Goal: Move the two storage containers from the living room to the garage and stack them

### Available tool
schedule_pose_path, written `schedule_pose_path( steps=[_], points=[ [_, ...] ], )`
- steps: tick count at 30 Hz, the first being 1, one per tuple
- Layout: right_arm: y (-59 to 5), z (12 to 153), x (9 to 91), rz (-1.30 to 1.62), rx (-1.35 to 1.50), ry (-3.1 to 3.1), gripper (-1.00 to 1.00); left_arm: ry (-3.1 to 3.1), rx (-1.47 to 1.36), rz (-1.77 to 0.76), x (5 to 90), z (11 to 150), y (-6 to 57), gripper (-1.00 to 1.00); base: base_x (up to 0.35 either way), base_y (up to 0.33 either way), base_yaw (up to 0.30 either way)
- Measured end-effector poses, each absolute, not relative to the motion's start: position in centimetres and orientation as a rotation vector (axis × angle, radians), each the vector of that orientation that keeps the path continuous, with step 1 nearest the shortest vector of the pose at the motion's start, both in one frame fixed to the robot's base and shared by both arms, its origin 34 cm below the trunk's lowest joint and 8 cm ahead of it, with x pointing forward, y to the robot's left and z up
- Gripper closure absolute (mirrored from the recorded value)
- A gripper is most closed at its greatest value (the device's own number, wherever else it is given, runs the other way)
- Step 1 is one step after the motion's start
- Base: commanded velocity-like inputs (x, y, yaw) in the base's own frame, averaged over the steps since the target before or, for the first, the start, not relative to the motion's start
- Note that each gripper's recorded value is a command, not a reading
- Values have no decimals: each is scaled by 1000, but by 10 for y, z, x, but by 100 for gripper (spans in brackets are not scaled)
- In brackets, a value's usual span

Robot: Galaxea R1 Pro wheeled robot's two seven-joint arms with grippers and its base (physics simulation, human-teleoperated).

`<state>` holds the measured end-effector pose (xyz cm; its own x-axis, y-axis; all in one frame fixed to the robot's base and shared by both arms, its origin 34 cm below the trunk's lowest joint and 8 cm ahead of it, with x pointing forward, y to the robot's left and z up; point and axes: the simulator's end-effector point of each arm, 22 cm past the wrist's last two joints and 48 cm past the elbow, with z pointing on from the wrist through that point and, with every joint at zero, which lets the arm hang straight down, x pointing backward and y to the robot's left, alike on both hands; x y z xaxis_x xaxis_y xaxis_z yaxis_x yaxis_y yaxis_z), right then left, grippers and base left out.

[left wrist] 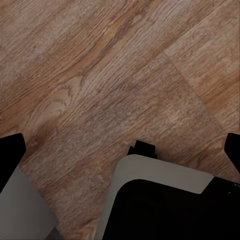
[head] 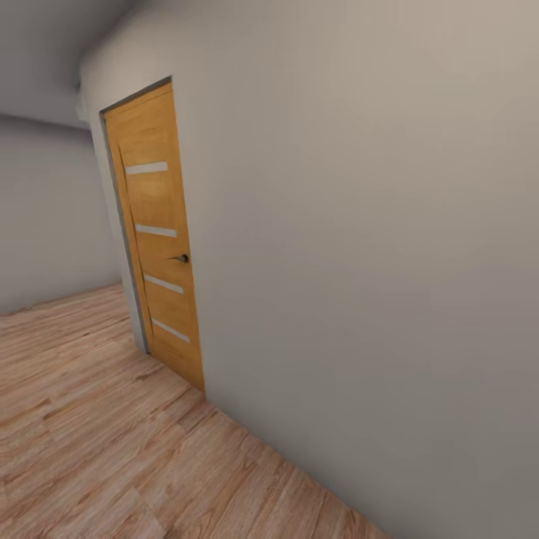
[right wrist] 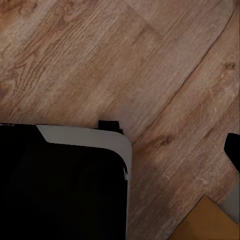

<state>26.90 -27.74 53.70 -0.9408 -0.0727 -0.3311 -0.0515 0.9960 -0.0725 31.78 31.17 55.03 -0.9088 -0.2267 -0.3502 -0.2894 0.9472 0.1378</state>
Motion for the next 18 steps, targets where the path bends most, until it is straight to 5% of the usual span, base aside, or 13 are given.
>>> schedule_pose_path(
  steps=[18],
  points=[
    [-277,537,269,-88,-90,2799,-100,2768,-377,267,317,550,312,-100,156,0,272]
  ],
)
